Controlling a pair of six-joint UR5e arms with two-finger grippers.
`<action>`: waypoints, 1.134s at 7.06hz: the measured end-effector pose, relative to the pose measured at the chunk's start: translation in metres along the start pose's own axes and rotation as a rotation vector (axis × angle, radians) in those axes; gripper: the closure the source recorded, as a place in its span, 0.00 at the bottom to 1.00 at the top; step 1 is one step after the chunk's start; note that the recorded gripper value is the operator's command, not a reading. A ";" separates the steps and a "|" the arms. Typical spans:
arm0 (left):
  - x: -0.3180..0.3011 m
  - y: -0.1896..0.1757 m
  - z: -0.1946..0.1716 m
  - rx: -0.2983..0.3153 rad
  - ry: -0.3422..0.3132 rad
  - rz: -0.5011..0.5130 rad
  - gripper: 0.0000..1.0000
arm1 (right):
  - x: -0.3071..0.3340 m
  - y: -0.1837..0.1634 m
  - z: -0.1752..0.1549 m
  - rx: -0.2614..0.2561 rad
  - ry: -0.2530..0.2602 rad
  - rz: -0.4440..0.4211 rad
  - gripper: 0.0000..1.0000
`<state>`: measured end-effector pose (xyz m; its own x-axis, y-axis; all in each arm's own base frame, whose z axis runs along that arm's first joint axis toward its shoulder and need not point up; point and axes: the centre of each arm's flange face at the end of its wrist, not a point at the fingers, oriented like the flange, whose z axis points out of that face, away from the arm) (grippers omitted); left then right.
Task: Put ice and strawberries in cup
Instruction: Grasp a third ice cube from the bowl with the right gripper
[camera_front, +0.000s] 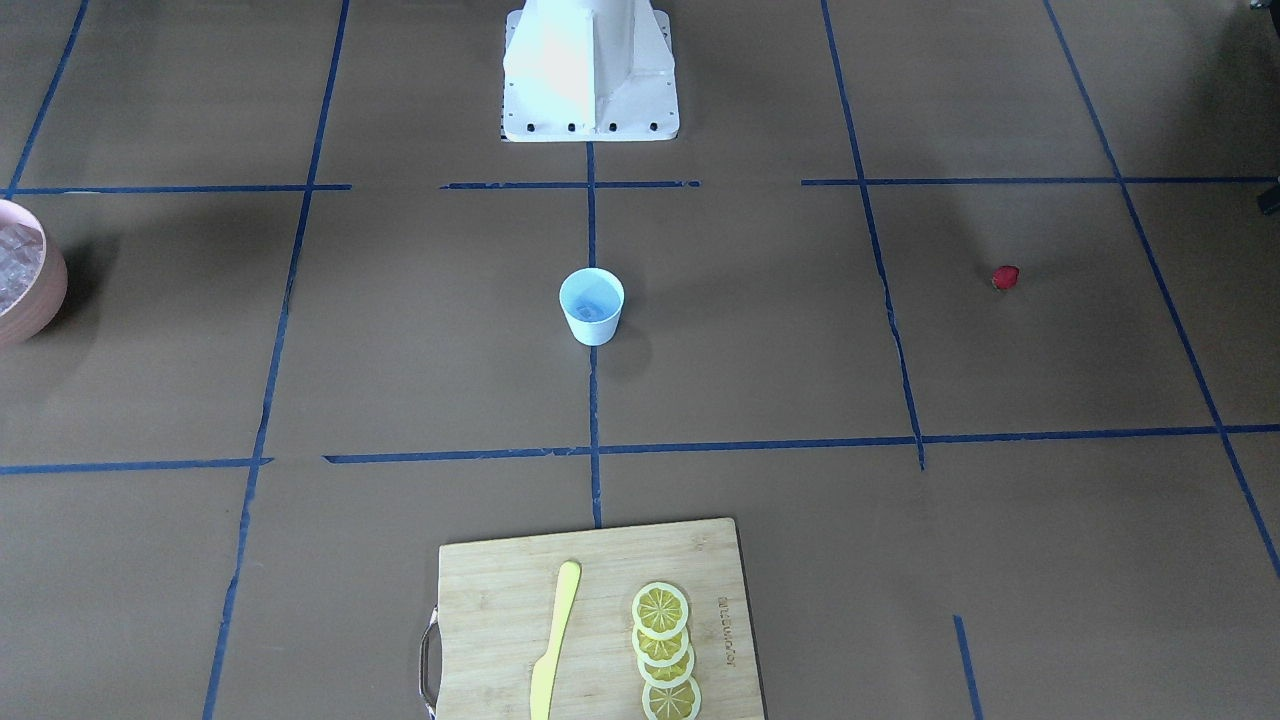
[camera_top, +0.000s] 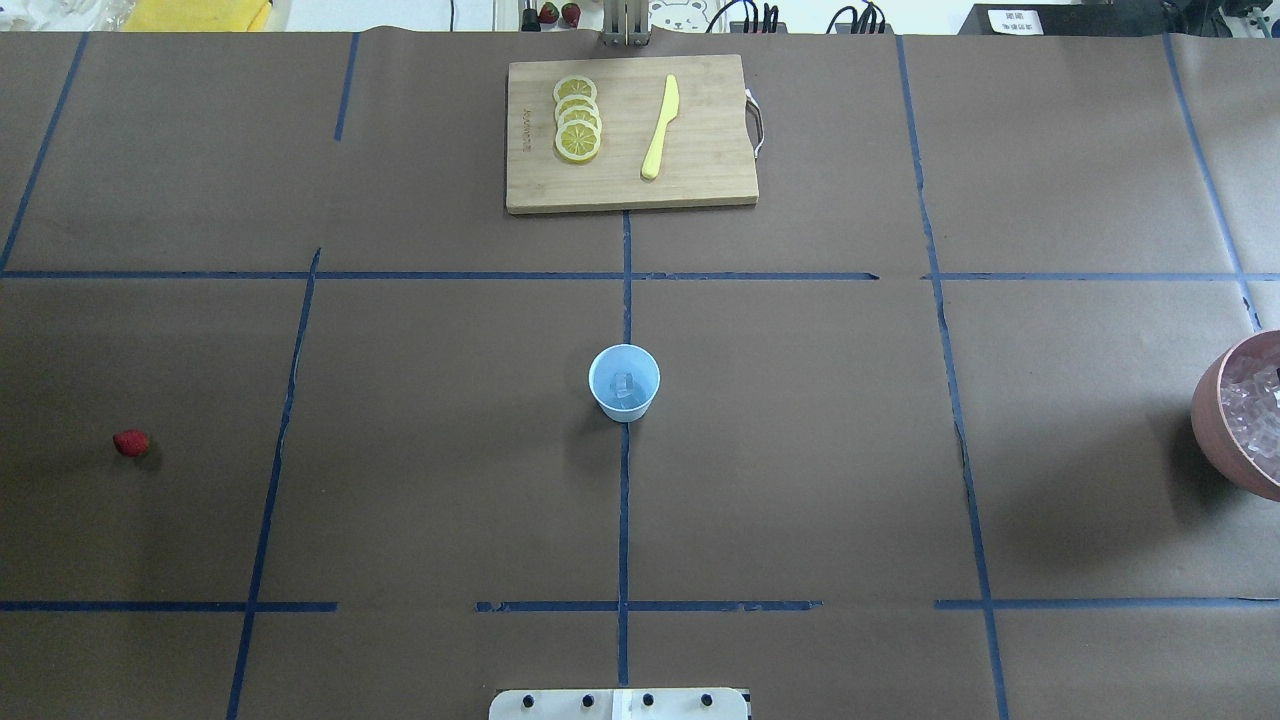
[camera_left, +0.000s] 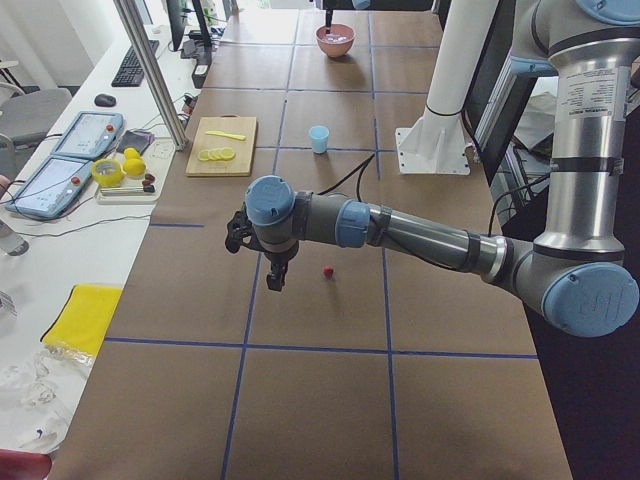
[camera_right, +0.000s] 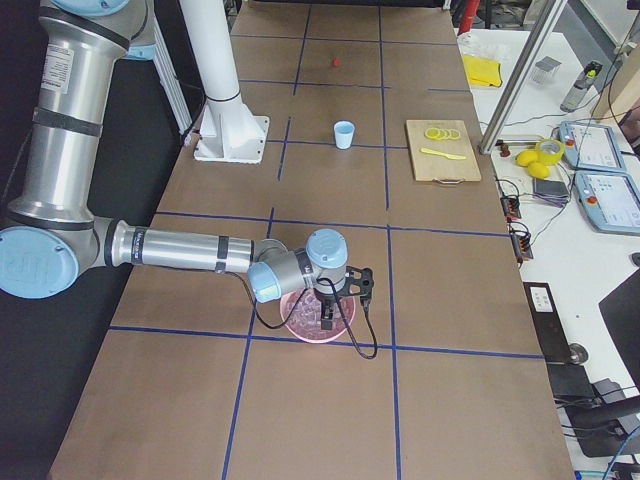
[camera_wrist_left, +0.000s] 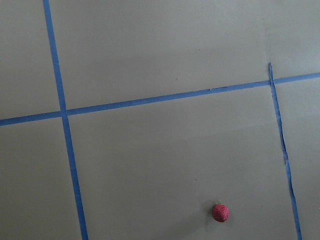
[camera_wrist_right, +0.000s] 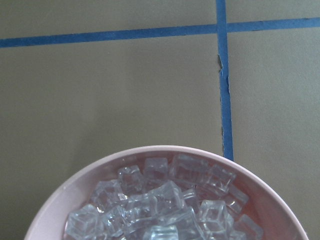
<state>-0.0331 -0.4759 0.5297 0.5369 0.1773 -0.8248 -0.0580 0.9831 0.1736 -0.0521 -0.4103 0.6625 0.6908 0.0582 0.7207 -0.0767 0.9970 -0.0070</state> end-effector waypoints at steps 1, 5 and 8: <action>0.000 0.000 0.000 0.000 0.000 0.000 0.00 | -0.002 0.001 0.003 -0.008 -0.001 -0.004 0.02; 0.000 0.000 0.001 -0.001 0.000 0.000 0.00 | -0.012 0.005 0.019 -0.041 0.005 -0.031 0.75; 0.000 0.000 0.000 -0.001 0.000 0.000 0.00 | -0.011 0.006 0.021 -0.041 0.004 -0.044 1.00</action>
<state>-0.0328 -0.4760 0.5299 0.5369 0.1773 -0.8248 -0.0586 0.9831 0.1732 -0.0750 -0.4064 0.6695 0.6954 0.0140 0.7185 -0.0168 0.9999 -0.0033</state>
